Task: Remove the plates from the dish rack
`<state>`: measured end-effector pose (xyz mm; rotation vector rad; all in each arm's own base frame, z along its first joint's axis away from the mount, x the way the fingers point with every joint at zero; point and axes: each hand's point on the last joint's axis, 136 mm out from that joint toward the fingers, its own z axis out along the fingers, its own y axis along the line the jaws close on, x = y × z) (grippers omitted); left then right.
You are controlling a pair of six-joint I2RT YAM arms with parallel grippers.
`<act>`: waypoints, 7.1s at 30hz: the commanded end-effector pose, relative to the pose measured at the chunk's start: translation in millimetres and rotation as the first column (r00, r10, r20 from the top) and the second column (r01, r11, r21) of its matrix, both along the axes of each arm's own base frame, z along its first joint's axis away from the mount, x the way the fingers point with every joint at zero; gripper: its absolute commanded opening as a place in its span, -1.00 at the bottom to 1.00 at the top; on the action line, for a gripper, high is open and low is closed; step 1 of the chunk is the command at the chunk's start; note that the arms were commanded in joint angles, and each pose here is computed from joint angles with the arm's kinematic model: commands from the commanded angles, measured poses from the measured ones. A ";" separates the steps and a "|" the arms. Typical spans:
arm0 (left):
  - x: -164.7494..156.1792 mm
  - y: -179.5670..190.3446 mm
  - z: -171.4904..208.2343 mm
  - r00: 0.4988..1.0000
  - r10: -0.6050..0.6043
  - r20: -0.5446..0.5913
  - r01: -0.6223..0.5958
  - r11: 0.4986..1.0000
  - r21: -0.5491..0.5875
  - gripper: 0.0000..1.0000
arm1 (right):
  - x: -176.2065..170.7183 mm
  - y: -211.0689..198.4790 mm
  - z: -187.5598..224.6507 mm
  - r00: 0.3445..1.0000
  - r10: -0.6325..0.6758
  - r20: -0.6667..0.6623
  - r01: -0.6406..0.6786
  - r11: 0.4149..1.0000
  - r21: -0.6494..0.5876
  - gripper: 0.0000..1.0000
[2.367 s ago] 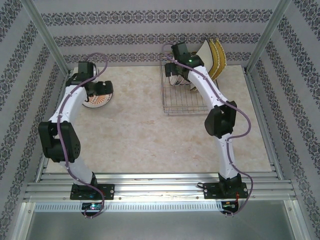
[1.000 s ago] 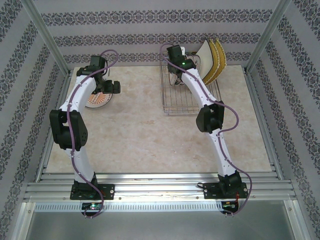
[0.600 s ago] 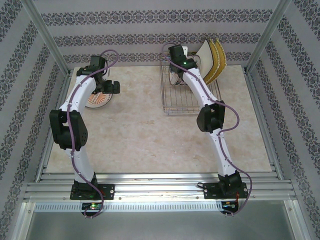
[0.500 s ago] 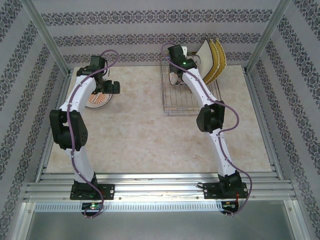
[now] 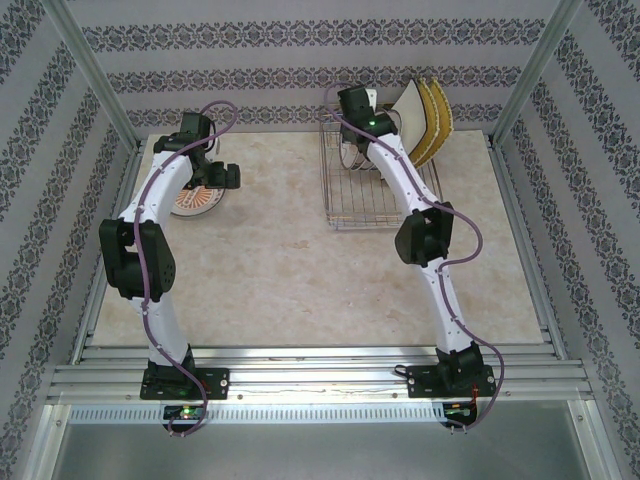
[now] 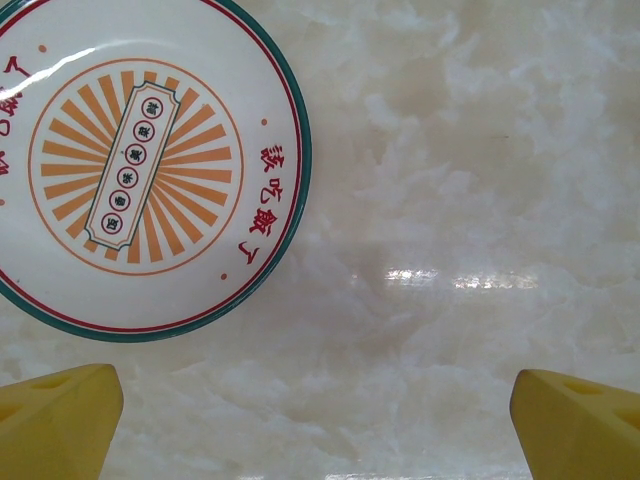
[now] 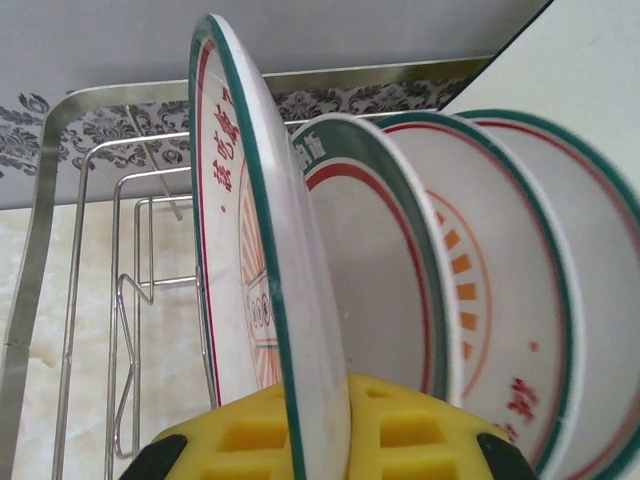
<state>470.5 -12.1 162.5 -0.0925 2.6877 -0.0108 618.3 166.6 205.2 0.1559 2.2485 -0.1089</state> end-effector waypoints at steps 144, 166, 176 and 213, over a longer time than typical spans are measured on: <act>25.1 -111.6 119.6 0.874 0.016 0.485 0.380 0.600 -0.704 -1.00 | -127.3 58.4 31.2 0.909 0.411 0.073 -0.345 0.642 0.685 0.96; 19.3 18.3 93.1 0.816 0.367 0.447 0.083 0.690 -0.719 -1.00 | -135.3 -24.4 20.3 0.969 0.212 -0.129 -0.178 0.957 0.230 0.96; 6.6 76.1 60.3 0.771 0.497 0.397 -0.085 0.699 -0.710 -1.00 | -132.5 -23.8 14.9 0.964 0.205 -0.167 -0.180 0.971 0.155 0.95; 23.0 157.0 -56.7 0.734 0.628 0.258 -0.306 0.646 -0.700 -1.00 | -113.9 -8.9 2.8 0.954 0.228 -0.196 -0.204 0.970 0.135 0.95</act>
